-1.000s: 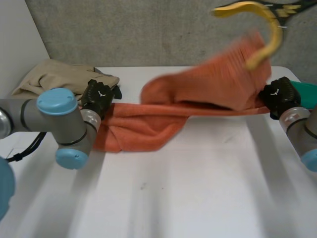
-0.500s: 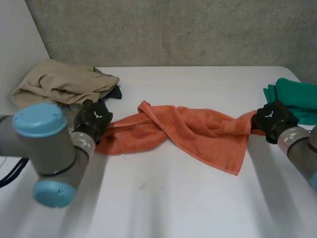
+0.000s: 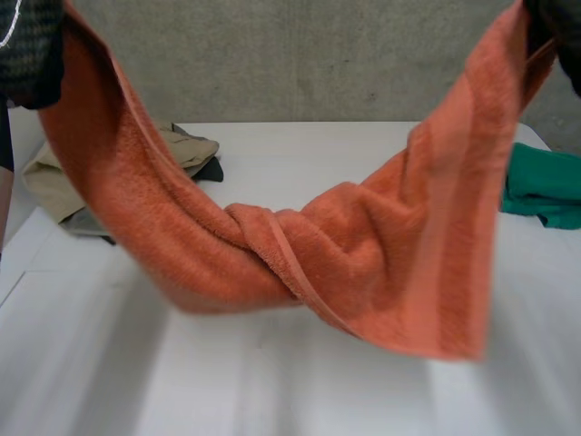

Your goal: Fold the laundry.

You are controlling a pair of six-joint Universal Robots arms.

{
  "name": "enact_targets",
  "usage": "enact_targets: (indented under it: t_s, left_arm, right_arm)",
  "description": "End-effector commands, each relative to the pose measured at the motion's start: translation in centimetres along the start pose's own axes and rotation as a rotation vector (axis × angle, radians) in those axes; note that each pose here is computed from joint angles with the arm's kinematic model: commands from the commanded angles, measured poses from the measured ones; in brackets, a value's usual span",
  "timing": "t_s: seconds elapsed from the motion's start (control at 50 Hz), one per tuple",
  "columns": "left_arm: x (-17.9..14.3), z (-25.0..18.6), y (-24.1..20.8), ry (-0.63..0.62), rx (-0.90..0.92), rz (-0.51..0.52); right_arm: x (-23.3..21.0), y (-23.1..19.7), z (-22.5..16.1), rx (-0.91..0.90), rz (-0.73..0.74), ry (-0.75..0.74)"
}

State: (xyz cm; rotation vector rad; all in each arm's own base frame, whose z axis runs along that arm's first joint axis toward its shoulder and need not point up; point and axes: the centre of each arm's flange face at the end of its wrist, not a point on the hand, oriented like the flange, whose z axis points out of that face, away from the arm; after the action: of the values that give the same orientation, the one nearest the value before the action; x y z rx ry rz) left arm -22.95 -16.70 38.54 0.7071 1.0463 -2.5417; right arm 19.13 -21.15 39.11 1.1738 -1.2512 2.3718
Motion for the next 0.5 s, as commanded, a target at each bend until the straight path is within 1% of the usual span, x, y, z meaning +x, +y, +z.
enact_targets:
  t_s: [0.02, 0.06, 0.14, 0.16, 0.18, 0.2, 0.24, 0.28, 0.32, 0.34, 0.38, 0.4, 0.42, 0.44, 0.46, 0.48, 0.5]
  left_arm:
    - [2.8, 0.0, 2.9, 0.122, -0.115, 0.005]
    - [3.9, -0.3, 4.2, 0.167, -0.165, 0.009]
    - [7.4, -1.5, 8.6, 0.314, -0.324, 0.022]
    - [8.0, -1.8, 9.3, 0.343, -0.349, 0.022]
    - [8.6, -2.1, 10.0, 0.371, -0.373, 0.022]
    - [9.9, -2.5, 11.2, 0.429, -0.406, 0.019]
    - [11.1, -2.7, 12.3, 0.484, -0.432, 0.016]
    - [12.8, -2.4, 13.7, 0.545, -0.455, 0.008]
    - [13.8, -1.8, 14.6, 0.567, -0.462, 0.005]
    - [14.1, -1.2, 14.9, 0.567, -0.461, 0.006]
    - [14.8, 1.4, 15.6, 0.543, -0.438, 0.008]
    - [14.8, 2.9, 15.7, 0.515, -0.415, 0.009]
    - [14.4, 5.9, 15.3, 0.448, -0.357, 0.01]
    - [14.0, 7.3, 15.0, 0.413, -0.328, 0.01]
    - [13.4, 8.9, 14.5, 0.371, -0.292, 0.01]
    - [12.8, 10.4, 14.0, 0.323, -0.256, 0.005]
    - [11.1, 13.4, 12.4, 0.214, -0.173, -0.004]
  right_arm:
    - [0.4, 4.3, 1.7, -0.169, 0.113, -0.033]
    - [-0.6, 6.1, 1.9, -0.254, 0.163, -0.08]
    - [-3.3, 9.9, 1.9, -0.44, 0.219, -0.198]
    - [-4.3, 11.3, 1.7, -0.51, 0.214, -0.248]
    - [-4.9, 11.9, 1.6, -0.544, 0.206, -0.277]
    - [-5.4, 12.5, 1.6, -0.572, 0.193, -0.302]
    - [-6.9, 14.2, 1.6, -0.655, 0.151, -0.371]
    - [-7.7, 15.2, 1.9, -0.701, 0.123, -0.399]
    - [-8.4, 16.6, 2.8, -0.751, 0.082, -0.403]
    - [-8.4, 16.9, 3.4, -0.758, 0.069, -0.391]
    - [-8.3, 17.4, 4.9, -0.754, 0.048, -0.358]
    - [-8.0, 17.4, 6.7, -0.73, 0.024, -0.312]
    - [-7.7, 17.1, 7.7, -0.707, 0.014, -0.28]
    - [-7.2, 16.8, 8.9, -0.678, 0.007, -0.235]
    - [-5.5, 16.1, 11.3, -0.606, 0.014, -0.112]
    - [-4.4, 15.6, 12.5, -0.561, 0.03, -0.039]
    - [-3.4, 15.0, 13.5, -0.512, 0.05, 0.032]
